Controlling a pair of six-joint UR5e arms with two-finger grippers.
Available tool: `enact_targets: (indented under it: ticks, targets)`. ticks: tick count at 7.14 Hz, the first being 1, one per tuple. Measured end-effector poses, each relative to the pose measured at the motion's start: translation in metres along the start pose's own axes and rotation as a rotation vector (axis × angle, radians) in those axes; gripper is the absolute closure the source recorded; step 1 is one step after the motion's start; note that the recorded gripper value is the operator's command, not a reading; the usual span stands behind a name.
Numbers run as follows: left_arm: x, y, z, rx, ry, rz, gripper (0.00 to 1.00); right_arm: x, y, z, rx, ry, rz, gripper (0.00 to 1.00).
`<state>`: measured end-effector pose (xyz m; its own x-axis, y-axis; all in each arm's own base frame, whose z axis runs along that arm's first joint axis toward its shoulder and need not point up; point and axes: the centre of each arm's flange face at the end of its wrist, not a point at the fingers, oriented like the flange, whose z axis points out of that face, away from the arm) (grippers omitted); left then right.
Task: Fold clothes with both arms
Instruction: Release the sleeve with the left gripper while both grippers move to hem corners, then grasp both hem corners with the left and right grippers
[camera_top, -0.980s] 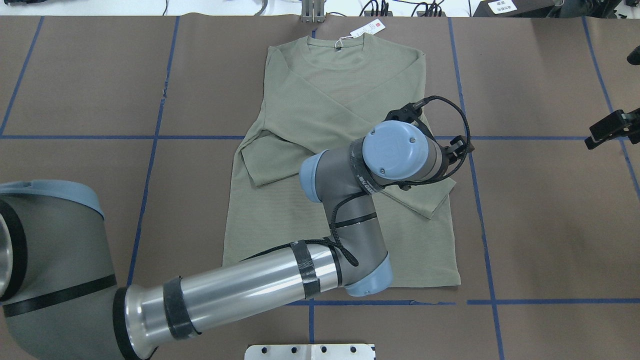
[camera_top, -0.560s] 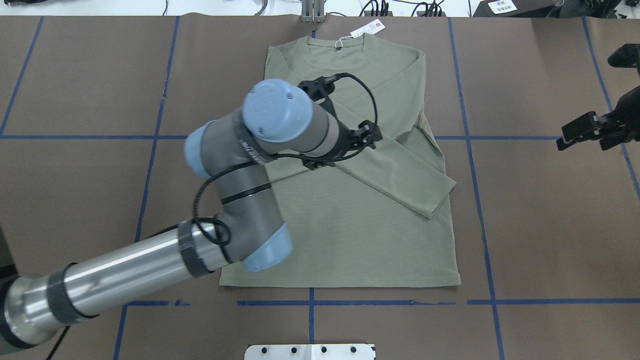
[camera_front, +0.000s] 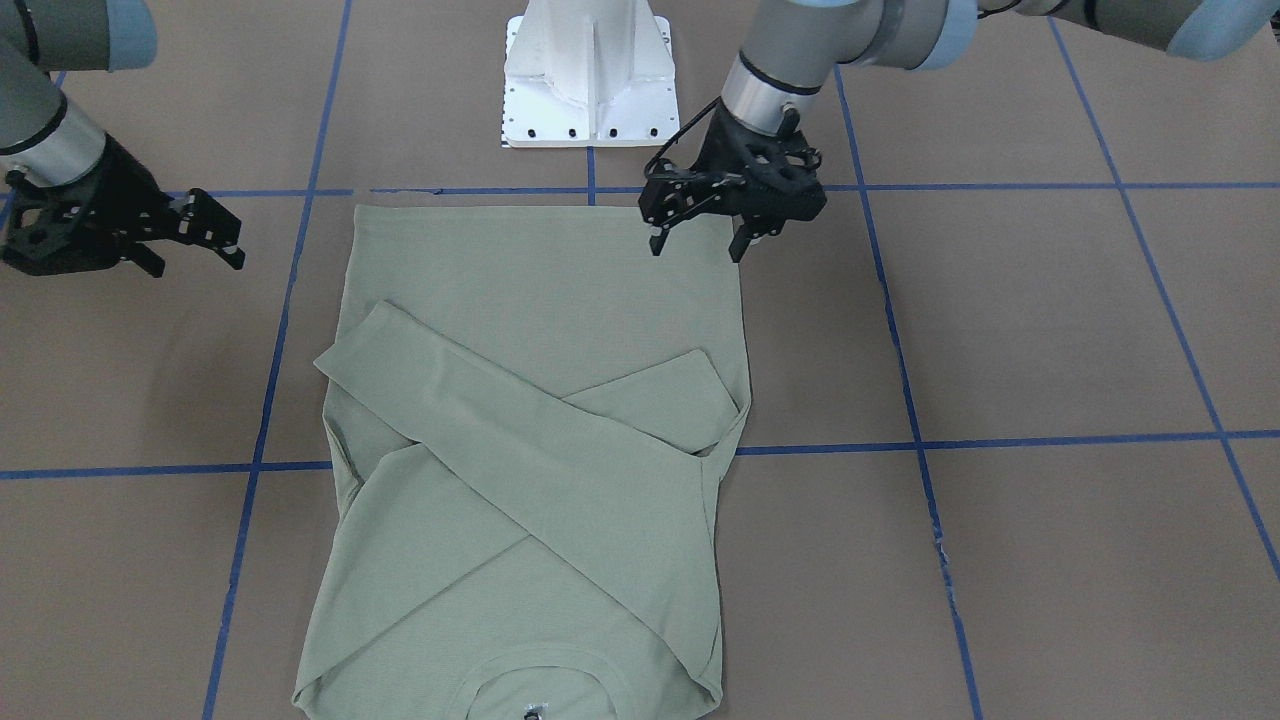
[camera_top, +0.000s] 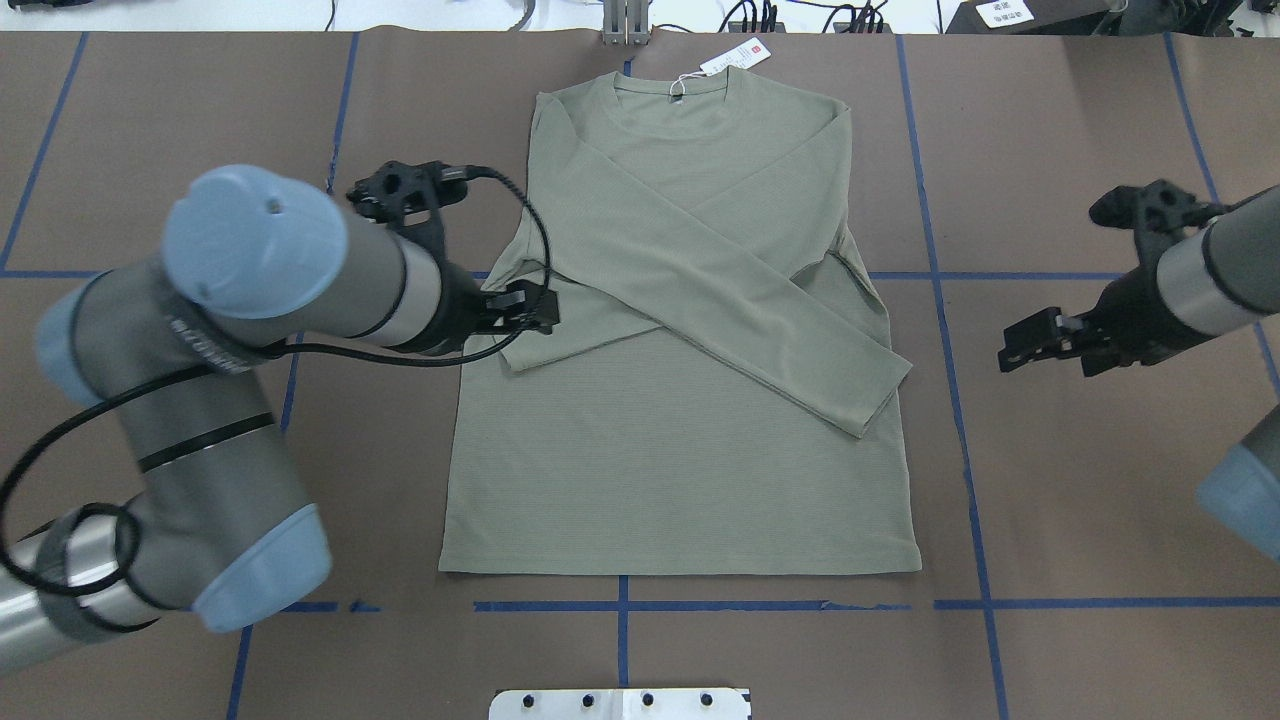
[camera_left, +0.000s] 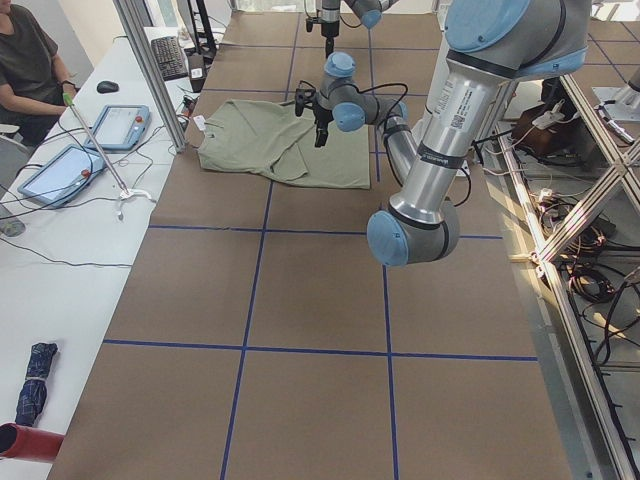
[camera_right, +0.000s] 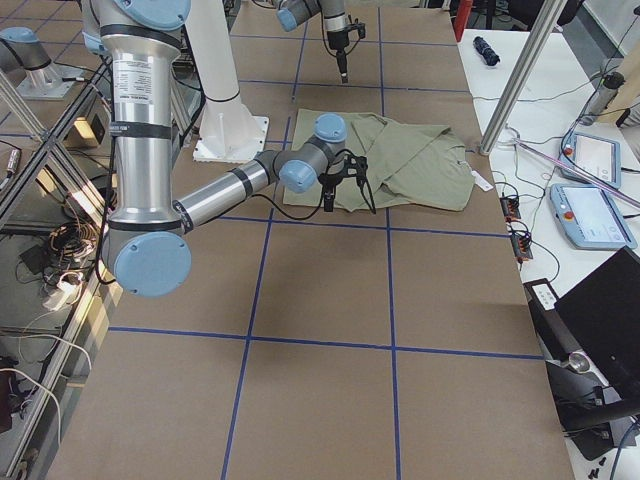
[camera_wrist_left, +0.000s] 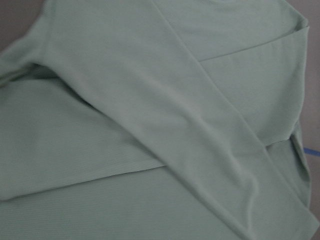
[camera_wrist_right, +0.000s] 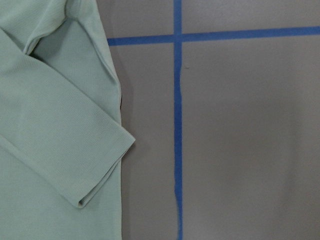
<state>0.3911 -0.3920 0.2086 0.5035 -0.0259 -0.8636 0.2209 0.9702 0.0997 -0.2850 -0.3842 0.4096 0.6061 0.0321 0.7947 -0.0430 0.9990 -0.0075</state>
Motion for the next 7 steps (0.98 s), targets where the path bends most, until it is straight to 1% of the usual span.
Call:
enact_targets:
  ticks: [1,3,4,5,6,7]
  targets:
    - [-0.022,0.008,-0.01,-0.003,-0.019,0.015,0.0,-0.022,0.03,0.022,0.0,0.007,0.01,0.0]
    - [-0.032,0.013,-0.019,-0.001,-0.022,0.02,0.0,-0.054,0.086,0.065,-0.006,0.039,0.017,0.0]
    - [-0.03,0.013,-0.021,0.001,-0.016,0.02,0.0,-0.059,0.103,0.081,-0.007,0.06,0.01,0.01]
    - [-0.028,0.014,-0.021,0.0,-0.012,0.02,0.0,-0.059,0.111,0.093,-0.013,0.075,0.005,0.03]
    - [-0.027,0.015,-0.021,-0.002,-0.01,0.021,0.0,-0.06,0.115,0.104,-0.022,0.087,0.001,0.06]
    - [-0.027,0.015,-0.021,-0.002,-0.01,0.021,0.0,-0.06,0.118,0.111,-0.031,0.095,-0.001,0.12]
